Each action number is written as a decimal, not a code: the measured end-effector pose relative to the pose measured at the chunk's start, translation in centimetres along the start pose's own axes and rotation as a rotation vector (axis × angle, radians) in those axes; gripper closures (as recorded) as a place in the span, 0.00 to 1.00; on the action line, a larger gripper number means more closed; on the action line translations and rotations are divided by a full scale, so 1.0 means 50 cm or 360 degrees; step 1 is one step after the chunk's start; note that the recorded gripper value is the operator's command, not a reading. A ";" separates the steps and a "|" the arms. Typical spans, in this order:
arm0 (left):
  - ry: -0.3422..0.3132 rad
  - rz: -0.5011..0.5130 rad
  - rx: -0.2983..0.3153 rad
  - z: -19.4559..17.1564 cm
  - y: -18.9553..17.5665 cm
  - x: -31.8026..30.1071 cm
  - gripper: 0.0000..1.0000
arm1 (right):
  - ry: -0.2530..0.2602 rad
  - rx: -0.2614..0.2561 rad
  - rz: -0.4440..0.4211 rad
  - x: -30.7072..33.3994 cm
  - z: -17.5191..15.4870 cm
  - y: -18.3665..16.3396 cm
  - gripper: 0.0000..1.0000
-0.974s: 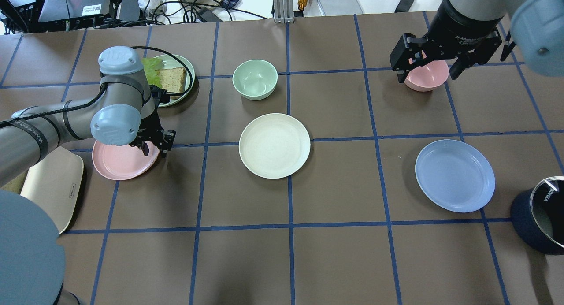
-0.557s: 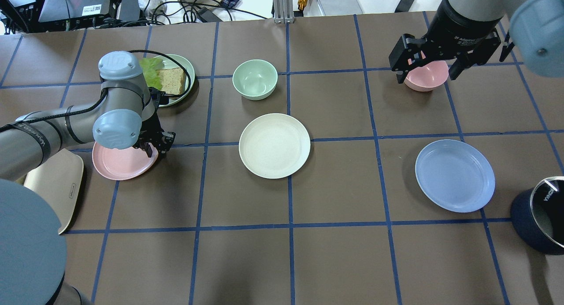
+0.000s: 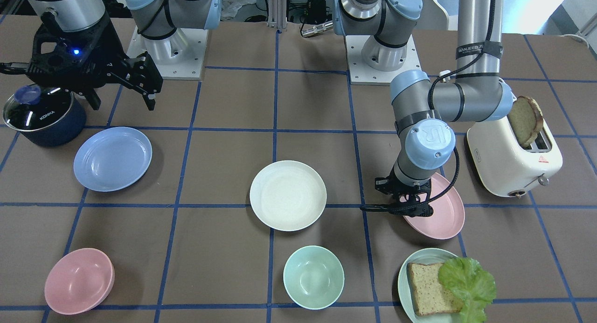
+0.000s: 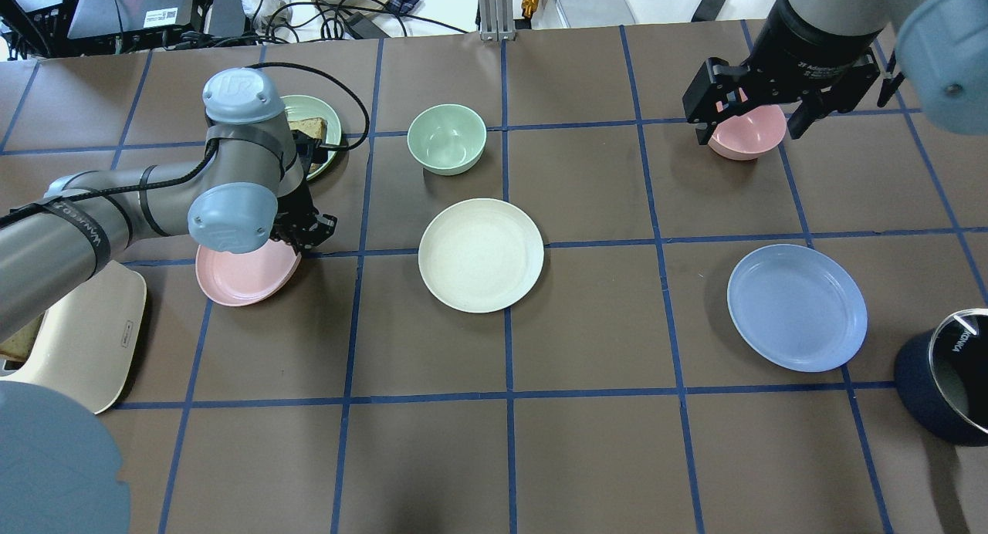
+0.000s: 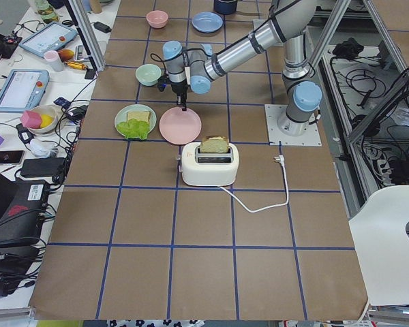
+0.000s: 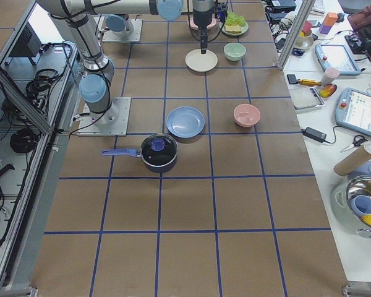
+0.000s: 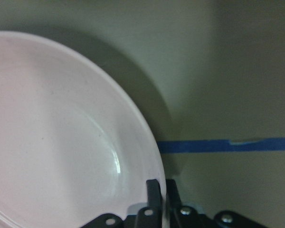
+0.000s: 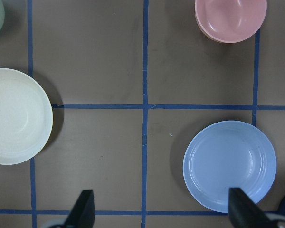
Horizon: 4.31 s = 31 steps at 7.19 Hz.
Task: Stack three plates with pink and blue
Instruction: 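Carry the pink plate with the left gripper onto the cream plate, then release the pink plate with the left gripper while the right reaches the blue plate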
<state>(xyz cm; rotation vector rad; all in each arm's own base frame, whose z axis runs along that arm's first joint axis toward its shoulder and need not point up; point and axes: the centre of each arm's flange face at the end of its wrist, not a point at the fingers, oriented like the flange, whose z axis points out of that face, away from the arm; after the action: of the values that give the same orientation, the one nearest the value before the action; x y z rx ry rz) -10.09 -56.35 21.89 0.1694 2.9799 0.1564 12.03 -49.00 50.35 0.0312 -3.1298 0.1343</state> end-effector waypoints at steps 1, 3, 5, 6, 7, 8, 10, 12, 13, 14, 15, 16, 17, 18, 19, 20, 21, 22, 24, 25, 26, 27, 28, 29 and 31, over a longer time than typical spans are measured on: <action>-0.0013 0.0007 0.0018 -0.045 -0.016 0.057 1.00 | 0.0000 0.0001 0.0000 0.000 -0.001 0.000 0.00; -0.0026 0.0011 0.0066 -0.117 -0.031 0.204 1.00 | 0.0002 0.0003 0.0002 0.001 -0.002 0.000 0.00; 0.0010 0.0039 0.0148 -0.169 -0.011 0.375 1.00 | 0.0008 0.0001 0.0001 0.002 -0.001 -0.001 0.00; 0.0027 0.0067 0.0189 -0.196 0.012 0.457 1.00 | 0.0012 0.0001 0.0000 0.003 -0.001 -0.001 0.00; 0.0040 0.0085 0.0206 -0.202 0.028 0.518 1.00 | 0.0014 0.0000 0.0000 0.003 0.000 -0.002 0.00; 0.0041 0.0105 0.0203 -0.190 0.035 0.558 1.00 | 0.0017 -0.0001 0.0001 0.004 0.000 -0.002 0.00; 0.0039 0.0142 0.0208 -0.160 0.044 0.631 1.00 | 0.0018 -0.0002 0.0003 0.007 0.001 -0.003 0.00; 0.0029 0.0150 0.0217 -0.143 0.056 0.678 0.23 | 0.0017 -0.0002 0.0003 0.008 0.001 -0.003 0.00; 0.0022 0.0151 0.0211 -0.133 0.057 0.686 0.00 | 0.0017 -0.0002 0.0003 0.008 0.001 -0.003 0.00; 0.0022 0.0147 0.0210 -0.127 0.052 0.686 0.00 | 0.0018 -0.0003 0.0003 0.008 0.001 -0.003 0.00; 0.0040 0.0139 0.0238 -0.132 0.041 0.681 0.00 | 0.0019 -0.0003 0.0004 0.009 0.001 -0.003 0.00; 0.0071 0.0104 0.0293 -0.153 0.023 0.658 0.00 | 0.0019 -0.0003 0.0004 0.010 0.001 -0.003 0.00; 0.0098 0.0031 0.0346 -0.187 -0.003 0.602 0.00 | 0.0017 -0.0002 0.0006 0.011 0.002 -0.004 0.00; 0.0140 -0.0054 0.0379 -0.223 -0.032 0.529 0.00 | 0.0014 -0.0001 0.0011 0.014 0.003 -0.006 0.00; 0.0220 -0.0115 0.0391 -0.259 -0.051 0.461 0.00 | 0.0014 -0.0004 0.0038 0.033 0.005 -0.011 0.00; 0.0304 -0.0152 0.0398 -0.302 -0.059 0.397 0.00 | 0.0012 -0.0015 0.0080 0.078 0.011 -0.018 0.00; 0.0337 -0.0182 0.0414 -0.345 -0.060 0.325 0.00 | 0.0011 -0.0047 0.0121 0.142 0.025 -0.023 0.00; 0.0341 -0.0220 0.0410 -0.391 -0.049 0.252 0.00 | 0.0003 -0.0123 0.0175 0.210 0.067 -0.023 0.00; 0.0329 -0.0265 0.0310 -0.502 0.029 0.169 0.00 | -0.0036 -0.0246 0.0168 0.327 0.214 0.002 0.00; 0.0319 -0.0281 0.0255 -0.547 0.077 0.144 0.00 | -0.0041 -0.0255 0.0163 0.379 0.292 0.030 0.00; 0.0309 -0.0297 0.0219 -0.568 0.106 0.126 0.00 | -0.0045 -0.0258 0.0175 0.422 0.360 0.065 0.00; 0.0302 -0.0300 0.0196 -0.570 0.124 0.117 0.00 | -0.0045 -0.0247 0.0167 0.456 0.416 0.094 0.00; 0.0296 -0.0281 0.0178 -0.559 0.136 0.109 0.00 | -0.0049 -0.0244 0.0139 0.479 0.464 0.111 0.00; 0.0290 -0.0244 0.0178 -0.554 0.146 0.099 0.00 | -0.0066 -0.0265 0.0111 0.501 0.511 0.119 0.00; 0.0289 -0.0213 0.0186 -0.556 0.158 0.088 0.00 | -0.0099 -0.0306 0.0091 0.526 0.558 0.126 0.03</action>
<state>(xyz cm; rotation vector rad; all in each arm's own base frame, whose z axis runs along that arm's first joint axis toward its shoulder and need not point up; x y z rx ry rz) -17.99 -50.65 49.47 -0.0332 3.1693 -0.0196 -14.60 -45.61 22.28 -0.0569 -3.1904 -0.1703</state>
